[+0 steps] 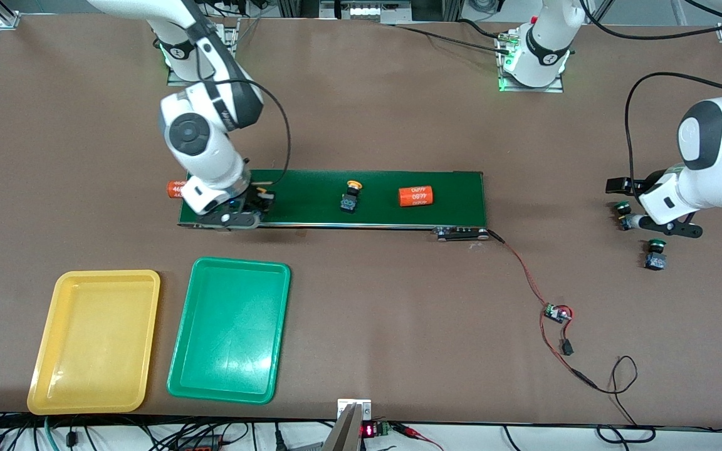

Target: Sort buttons by color to trays

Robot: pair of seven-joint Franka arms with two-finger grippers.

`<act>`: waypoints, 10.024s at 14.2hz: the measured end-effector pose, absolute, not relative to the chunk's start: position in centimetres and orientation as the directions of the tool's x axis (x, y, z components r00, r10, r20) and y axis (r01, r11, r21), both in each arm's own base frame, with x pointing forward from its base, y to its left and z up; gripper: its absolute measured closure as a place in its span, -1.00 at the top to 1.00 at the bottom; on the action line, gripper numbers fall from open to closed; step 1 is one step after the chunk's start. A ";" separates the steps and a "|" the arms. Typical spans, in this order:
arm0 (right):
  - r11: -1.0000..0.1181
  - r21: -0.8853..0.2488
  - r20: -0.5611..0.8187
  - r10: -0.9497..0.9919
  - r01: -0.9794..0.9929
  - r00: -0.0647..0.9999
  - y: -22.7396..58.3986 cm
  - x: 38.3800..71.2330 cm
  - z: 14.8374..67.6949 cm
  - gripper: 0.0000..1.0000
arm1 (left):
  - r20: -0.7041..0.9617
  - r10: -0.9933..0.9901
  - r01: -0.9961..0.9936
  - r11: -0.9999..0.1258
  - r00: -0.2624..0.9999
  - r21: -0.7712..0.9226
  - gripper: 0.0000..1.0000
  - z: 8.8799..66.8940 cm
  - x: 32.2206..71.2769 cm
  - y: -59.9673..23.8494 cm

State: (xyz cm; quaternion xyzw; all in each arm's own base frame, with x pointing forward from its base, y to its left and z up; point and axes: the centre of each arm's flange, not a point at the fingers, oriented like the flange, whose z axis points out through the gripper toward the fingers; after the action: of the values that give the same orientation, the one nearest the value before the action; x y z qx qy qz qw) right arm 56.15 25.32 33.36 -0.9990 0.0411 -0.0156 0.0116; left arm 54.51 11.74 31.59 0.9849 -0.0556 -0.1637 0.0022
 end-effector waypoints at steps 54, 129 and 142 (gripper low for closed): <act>-0.997 0.033 -0.108 -0.070 -0.067 0.992 19.9 55.3 36.1 1.00 | -0.272 -0.035 0.011 -0.986 0.962 0.167 -0.18 27.1 53.1 -28.2; -0.998 -0.032 -0.012 0.062 0.062 0.998 -1.0 67.2 42.0 1.00 | -0.275 -0.266 -0.239 -0.963 0.924 0.126 -0.18 29.2 63.5 -5.8; -0.997 -0.032 -0.051 0.066 0.064 0.997 10.4 58.7 43.4 1.00 | -0.302 -0.124 -0.056 -0.973 0.945 0.222 -0.18 24.4 54.8 -28.0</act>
State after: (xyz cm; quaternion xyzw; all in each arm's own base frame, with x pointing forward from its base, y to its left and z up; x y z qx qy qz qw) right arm 58.67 10.43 43.41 -0.9990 -0.0324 0.0261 0.0152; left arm 54.76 -27.96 24.44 0.9805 -0.0458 -0.1590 0.1059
